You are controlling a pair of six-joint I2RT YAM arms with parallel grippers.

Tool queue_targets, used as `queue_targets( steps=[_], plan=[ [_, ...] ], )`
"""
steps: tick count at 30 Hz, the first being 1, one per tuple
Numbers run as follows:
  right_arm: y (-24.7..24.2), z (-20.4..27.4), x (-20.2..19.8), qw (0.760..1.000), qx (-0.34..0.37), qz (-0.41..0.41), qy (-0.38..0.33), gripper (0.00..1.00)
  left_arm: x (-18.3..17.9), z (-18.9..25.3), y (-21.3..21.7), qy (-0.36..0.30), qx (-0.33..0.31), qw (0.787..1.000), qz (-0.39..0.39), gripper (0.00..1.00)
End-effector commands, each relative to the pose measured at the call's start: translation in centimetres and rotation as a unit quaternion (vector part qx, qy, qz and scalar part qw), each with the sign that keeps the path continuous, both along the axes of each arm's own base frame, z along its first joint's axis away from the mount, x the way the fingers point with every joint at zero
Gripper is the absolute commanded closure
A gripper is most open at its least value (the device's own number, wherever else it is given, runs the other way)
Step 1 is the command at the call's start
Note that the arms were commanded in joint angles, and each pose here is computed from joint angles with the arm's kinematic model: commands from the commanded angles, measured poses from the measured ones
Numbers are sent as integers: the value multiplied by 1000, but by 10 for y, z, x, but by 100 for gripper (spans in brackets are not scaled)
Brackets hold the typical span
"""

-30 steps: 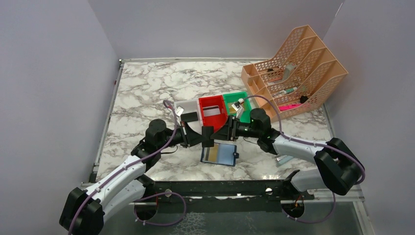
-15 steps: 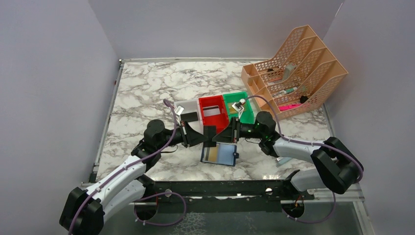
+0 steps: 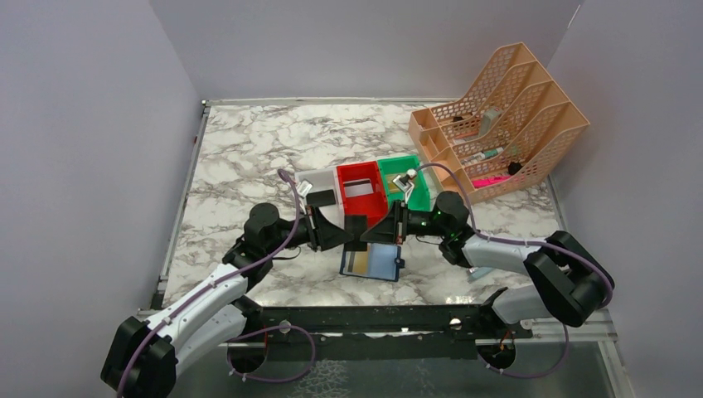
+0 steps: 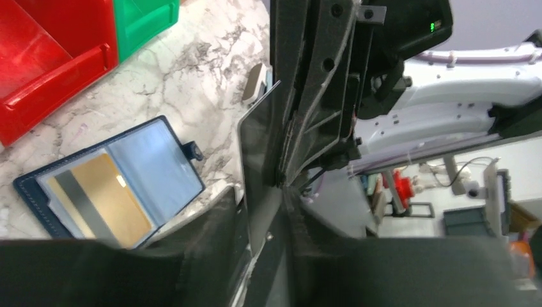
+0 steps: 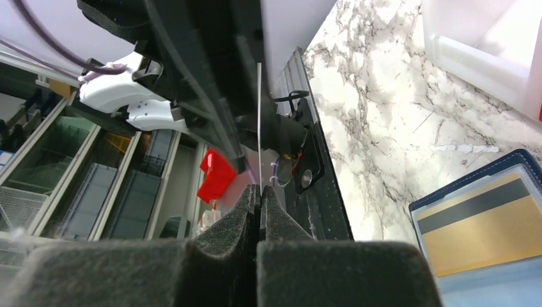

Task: Take the credit cards out of the card holder
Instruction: Place the credit card in the storage box.

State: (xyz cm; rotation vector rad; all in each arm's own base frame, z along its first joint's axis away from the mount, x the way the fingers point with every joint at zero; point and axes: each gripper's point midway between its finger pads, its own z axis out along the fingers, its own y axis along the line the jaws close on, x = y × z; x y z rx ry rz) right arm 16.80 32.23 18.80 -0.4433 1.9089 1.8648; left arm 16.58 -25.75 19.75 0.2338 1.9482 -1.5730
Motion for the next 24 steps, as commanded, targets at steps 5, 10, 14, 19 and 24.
queue_targets(
  steps=[5, 10, 14, 19, 24],
  plan=[
    [-7, -15, 22, 995, -67, -61, -35, 99, 42, -20, 42, 8, 158, 976, 151, 8],
    [-15, -24, 53, 978, -152, -127, -69, 99, 61, -22, 105, 27, 277, 913, 300, 1],
    [-16, -23, 76, 961, -201, -157, -105, 99, 67, -9, 142, 17, 322, 869, 374, 1],
    [-7, -14, 102, 931, -261, -185, -176, 99, 73, 2, 181, -17, 378, 816, 438, 1],
    [8, -10, 119, 905, -289, -166, -264, 99, 78, -9, 211, -59, 453, 763, 457, 1]
  ],
)
